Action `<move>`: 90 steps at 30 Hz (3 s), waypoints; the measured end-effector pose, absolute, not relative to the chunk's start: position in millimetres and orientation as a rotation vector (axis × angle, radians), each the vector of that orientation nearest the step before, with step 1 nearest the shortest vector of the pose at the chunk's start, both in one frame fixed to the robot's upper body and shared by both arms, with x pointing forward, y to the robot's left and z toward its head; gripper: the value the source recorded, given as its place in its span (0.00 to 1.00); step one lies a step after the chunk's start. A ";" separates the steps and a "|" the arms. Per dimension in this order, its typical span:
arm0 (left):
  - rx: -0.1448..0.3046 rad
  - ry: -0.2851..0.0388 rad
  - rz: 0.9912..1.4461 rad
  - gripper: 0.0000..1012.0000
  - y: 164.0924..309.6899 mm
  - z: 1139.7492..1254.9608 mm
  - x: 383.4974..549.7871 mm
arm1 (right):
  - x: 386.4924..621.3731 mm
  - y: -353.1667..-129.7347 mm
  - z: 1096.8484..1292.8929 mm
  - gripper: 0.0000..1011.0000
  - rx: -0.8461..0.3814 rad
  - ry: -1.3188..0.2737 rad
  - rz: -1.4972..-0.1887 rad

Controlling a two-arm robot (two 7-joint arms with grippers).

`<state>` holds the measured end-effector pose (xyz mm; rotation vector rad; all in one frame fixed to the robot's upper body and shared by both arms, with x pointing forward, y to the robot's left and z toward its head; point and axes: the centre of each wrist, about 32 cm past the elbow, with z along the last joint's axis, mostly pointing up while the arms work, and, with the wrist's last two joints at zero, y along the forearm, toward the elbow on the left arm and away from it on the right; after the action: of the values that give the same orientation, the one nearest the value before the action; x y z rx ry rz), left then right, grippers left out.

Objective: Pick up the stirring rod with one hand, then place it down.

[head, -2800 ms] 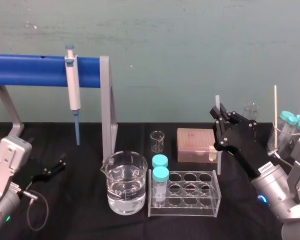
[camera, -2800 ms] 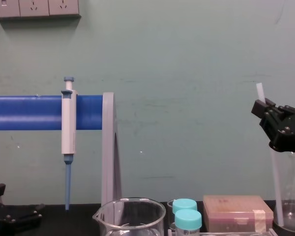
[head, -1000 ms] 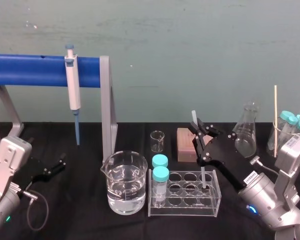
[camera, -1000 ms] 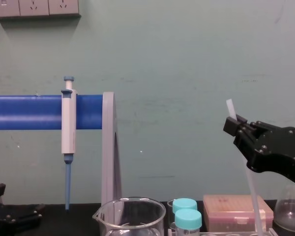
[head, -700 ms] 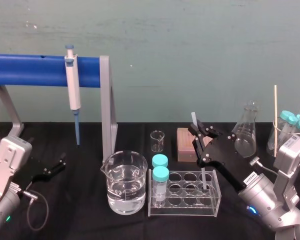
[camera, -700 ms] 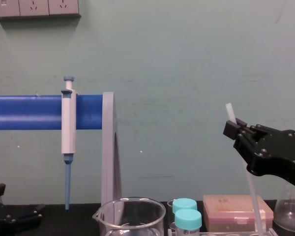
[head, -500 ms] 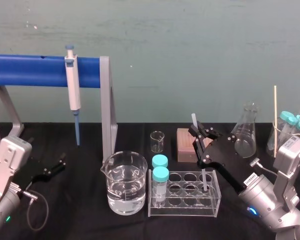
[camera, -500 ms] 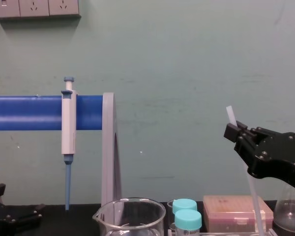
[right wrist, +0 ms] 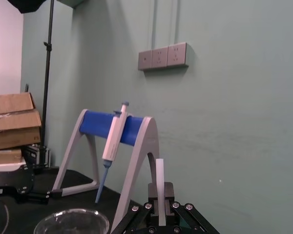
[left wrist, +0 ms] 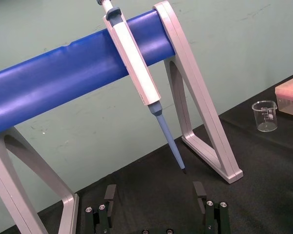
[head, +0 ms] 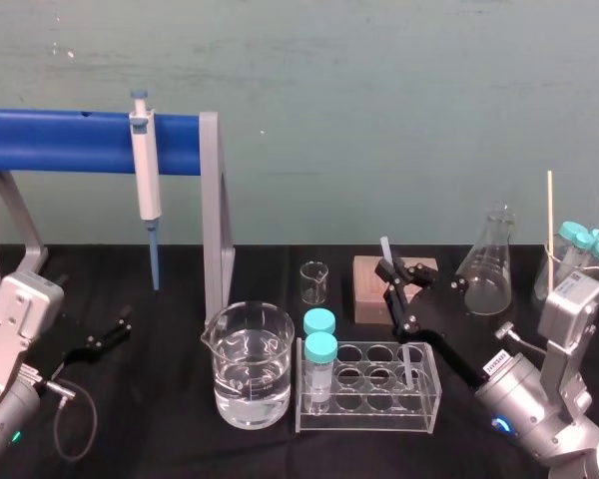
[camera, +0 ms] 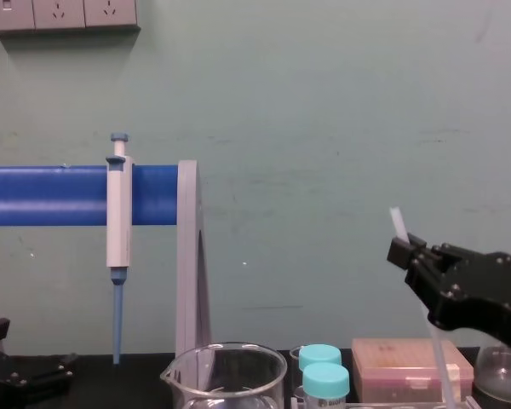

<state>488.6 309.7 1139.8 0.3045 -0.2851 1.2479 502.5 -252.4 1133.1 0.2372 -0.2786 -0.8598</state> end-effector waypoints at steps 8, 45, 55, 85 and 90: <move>0.304 -0.285 1.248 0.99 309.7 1139.8 488.6 | 505.5 -252.6 1124.5 0.07 0.219 -0.246 -0.851; 0.304 -0.285 1.248 0.99 309.7 1139.8 488.6 | 506.9 -253.3 1120.7 0.15 0.189 -0.212 -0.846; 0.304 -0.285 1.248 0.99 309.7 1139.8 488.6 | 506.9 -253.3 1120.9 0.43 0.190 -0.214 -0.845; 0.304 -0.285 1.248 0.99 309.7 1139.8 488.6 | 500.6 -254.1 1134.3 0.99 0.232 -0.272 -1.004; 0.304 -0.285 1.248 0.99 309.7 1139.8 488.6 | 490.8 -258.9 1141.9 0.99 0.221 -0.245 -1.154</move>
<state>488.6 309.7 1139.8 0.3044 -0.2851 1.2479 490.8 -258.9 1141.9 0.2208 -0.2449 -1.1542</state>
